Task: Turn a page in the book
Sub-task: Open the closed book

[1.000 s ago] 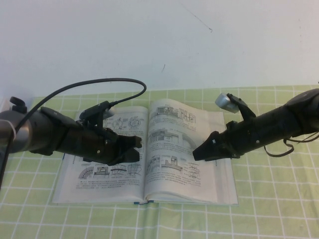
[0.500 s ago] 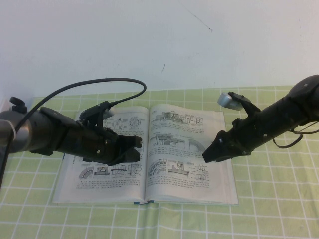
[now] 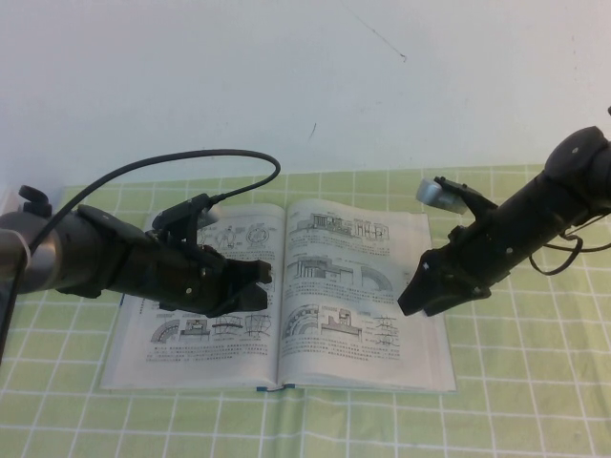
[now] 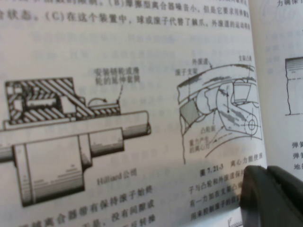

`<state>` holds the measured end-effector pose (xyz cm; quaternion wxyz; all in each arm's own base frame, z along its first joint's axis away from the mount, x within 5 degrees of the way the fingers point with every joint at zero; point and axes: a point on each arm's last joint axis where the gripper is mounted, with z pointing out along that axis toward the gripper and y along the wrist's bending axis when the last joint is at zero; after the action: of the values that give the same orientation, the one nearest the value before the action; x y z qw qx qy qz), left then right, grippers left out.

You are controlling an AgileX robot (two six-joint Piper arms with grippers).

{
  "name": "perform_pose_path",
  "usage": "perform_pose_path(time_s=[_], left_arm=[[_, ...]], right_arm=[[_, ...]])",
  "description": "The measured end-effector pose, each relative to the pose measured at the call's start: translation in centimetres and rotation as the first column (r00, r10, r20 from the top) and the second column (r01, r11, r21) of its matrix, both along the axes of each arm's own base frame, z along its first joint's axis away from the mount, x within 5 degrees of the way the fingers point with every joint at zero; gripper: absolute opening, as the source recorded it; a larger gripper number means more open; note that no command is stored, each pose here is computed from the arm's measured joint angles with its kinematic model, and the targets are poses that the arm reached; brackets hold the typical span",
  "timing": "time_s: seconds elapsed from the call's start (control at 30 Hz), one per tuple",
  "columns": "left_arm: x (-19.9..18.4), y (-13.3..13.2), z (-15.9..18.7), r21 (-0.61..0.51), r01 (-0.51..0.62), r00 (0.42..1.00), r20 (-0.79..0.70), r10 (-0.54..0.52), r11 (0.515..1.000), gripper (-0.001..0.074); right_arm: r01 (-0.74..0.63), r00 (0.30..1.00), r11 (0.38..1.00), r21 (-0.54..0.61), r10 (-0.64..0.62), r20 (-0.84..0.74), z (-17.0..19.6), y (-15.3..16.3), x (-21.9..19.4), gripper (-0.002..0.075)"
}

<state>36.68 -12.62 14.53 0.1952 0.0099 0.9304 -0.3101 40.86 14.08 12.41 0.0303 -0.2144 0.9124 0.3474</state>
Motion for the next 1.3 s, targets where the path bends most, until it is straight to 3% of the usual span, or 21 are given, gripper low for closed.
perform_pose_path(time_s=[0.37, 0.73, 1.0, 1.3], left_arm=[[0.0, 0.0, 0.0, -0.003, 0.0, 1.0, 0.0, 0.0, 1.0, -0.0003], [0.0, 0.0, 0.0, -0.002, 0.002, 1.0, 0.002, -0.002, 1.0, -0.0003], [0.0, 0.0, 0.0, -0.002, 0.002, 1.0, 0.002, -0.002, 1.0, -0.0003], [0.0, 0.0, 0.0, -0.002, 0.002, 1.0, 0.002, -0.002, 1.0, -0.0003]], right_arm=[[0.07, 0.997, 0.977, 0.202, -0.064, -0.033, -0.9, 2.0, 0.5, 0.0409], [0.086, 0.996, 0.96, 0.266, -0.078, -0.042, -1.6, 2.3, 0.8, 0.0409], [-0.053, 0.999, 0.998, 0.031, 0.053, -0.005, 0.6, 1.1, 1.7, 0.0409], [-0.082, 0.996, 0.996, -0.039, 0.081, -0.029, 0.9, 0.6, 1.4, 0.0409]])
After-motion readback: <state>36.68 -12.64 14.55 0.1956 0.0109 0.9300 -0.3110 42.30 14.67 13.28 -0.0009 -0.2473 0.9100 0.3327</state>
